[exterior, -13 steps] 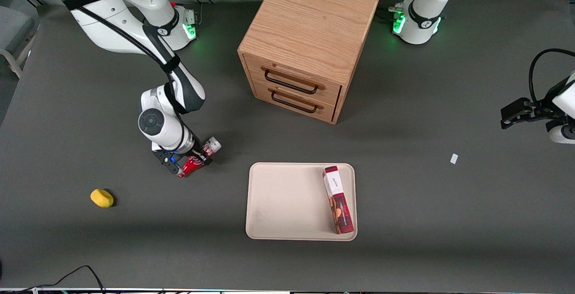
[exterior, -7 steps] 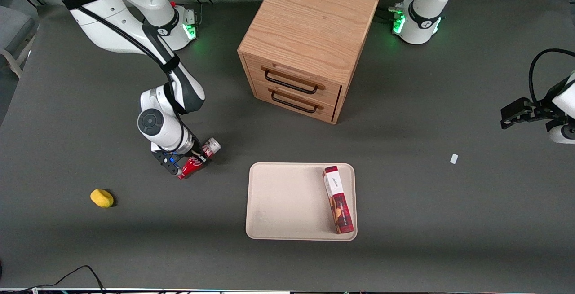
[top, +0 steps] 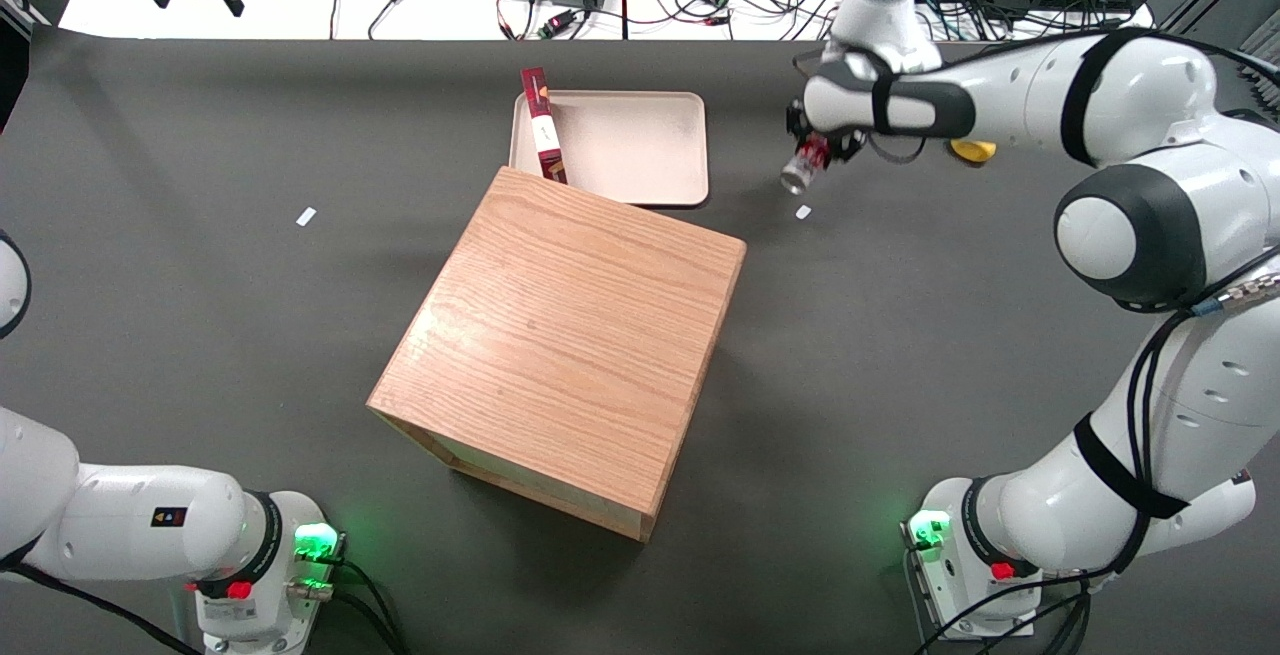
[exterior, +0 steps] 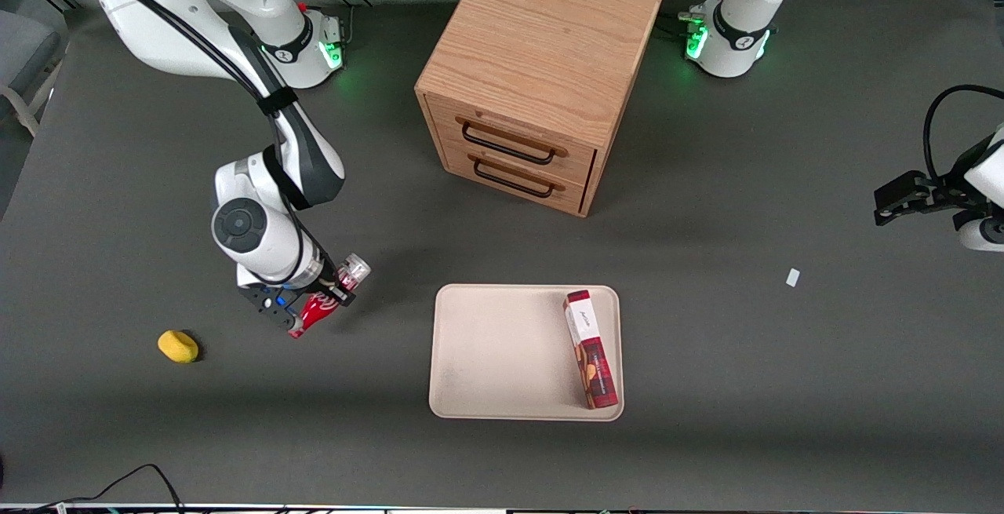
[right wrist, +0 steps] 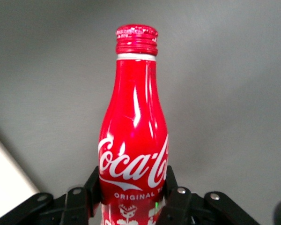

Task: Place coke bottle on tray
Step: 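Carry the held bottle over the white tray beside the shortbread box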

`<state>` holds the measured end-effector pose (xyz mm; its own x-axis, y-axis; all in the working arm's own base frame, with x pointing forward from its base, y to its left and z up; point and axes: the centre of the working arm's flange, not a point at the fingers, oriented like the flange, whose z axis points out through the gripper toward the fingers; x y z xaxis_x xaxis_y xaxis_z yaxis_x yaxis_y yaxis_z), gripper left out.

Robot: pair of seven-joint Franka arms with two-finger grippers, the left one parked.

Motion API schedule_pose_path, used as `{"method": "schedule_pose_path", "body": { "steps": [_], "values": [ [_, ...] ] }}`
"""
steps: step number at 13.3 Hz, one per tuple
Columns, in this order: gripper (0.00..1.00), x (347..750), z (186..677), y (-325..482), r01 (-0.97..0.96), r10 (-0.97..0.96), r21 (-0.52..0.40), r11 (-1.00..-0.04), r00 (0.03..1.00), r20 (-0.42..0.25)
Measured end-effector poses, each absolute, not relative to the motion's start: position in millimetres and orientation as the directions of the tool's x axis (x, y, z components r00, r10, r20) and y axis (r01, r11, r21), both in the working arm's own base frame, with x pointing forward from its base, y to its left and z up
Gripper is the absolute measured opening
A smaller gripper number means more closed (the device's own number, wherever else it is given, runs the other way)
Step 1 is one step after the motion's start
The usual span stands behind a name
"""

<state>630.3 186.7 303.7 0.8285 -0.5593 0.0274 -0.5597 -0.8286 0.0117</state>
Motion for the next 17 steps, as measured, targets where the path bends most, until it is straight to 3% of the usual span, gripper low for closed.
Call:
{"method": "schedule_pose_path", "body": {
  "steps": [4, 8, 11, 17],
  "values": [
    [0.55, 670.8, 397.9, 208.6, -0.325, -0.329, -0.045, -0.944, 0.938, 0.11],
    [0.55, 701.4, 426.2, 282.7, -0.164, -0.194, -0.171, -0.972, 0.965, 0.175],
    [0.55, 713.5, 388.2, 334.4, -0.029, -0.08, -0.237, -0.971, 0.975, 0.207],
    [0.55, 702.1, 277.7, 379.2, 0.074, 0.04, -0.228, -0.971, 0.988, 0.152]
  ]
}}
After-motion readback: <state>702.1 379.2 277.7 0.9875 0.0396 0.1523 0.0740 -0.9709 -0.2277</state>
